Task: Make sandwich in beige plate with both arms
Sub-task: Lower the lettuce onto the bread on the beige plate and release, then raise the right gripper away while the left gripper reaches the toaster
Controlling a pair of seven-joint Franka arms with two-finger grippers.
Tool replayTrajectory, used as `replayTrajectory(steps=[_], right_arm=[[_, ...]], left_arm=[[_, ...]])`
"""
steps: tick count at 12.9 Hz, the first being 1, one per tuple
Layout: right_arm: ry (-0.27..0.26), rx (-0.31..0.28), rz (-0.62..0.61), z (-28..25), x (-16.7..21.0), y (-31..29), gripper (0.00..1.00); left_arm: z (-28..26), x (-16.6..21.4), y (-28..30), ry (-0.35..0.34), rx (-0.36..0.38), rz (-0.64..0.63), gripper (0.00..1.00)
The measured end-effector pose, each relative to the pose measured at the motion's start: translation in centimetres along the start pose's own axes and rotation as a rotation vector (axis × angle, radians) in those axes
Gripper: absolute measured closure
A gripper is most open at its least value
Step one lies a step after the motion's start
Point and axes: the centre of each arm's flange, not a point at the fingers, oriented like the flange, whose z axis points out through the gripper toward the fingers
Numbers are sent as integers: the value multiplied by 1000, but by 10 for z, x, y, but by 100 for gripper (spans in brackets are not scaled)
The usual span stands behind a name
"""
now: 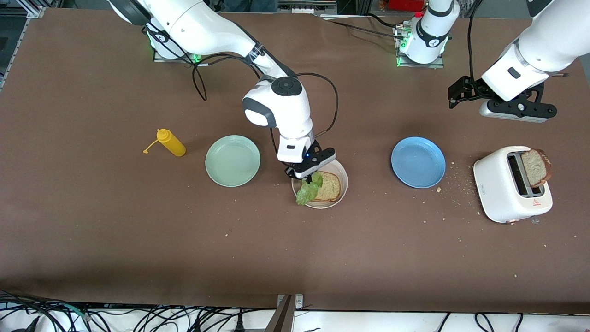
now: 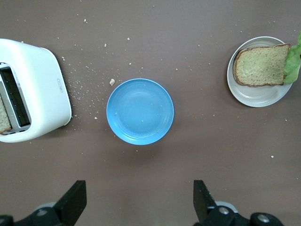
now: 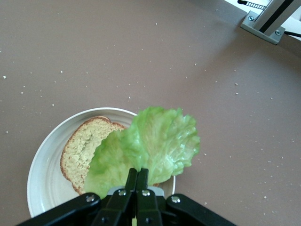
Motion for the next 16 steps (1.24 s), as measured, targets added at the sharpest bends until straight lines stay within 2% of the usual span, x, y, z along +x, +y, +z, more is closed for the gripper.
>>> replayTrajectory(steps=[1,2,10,11,13,16], right_arm=[[-2,0,2,1,-1,-1,98],[-3,0,4,2,-2,-1,93],[5,-1,71,1,1,0,7],[6,-4,77,1,3,4,0],[-28,-13,114,2,5,16,0],[-142,-19,107,-16,18,47,0]], left_arm=[[0,0,0,0,0,0,0],[0,0,0,0,0,0,0],[0,0,0,0,0,0,0],[0,0,0,0,0,0,0],[0,0,0,0,0,0,0],[0,0,-7,-3,-1,-13,0]])
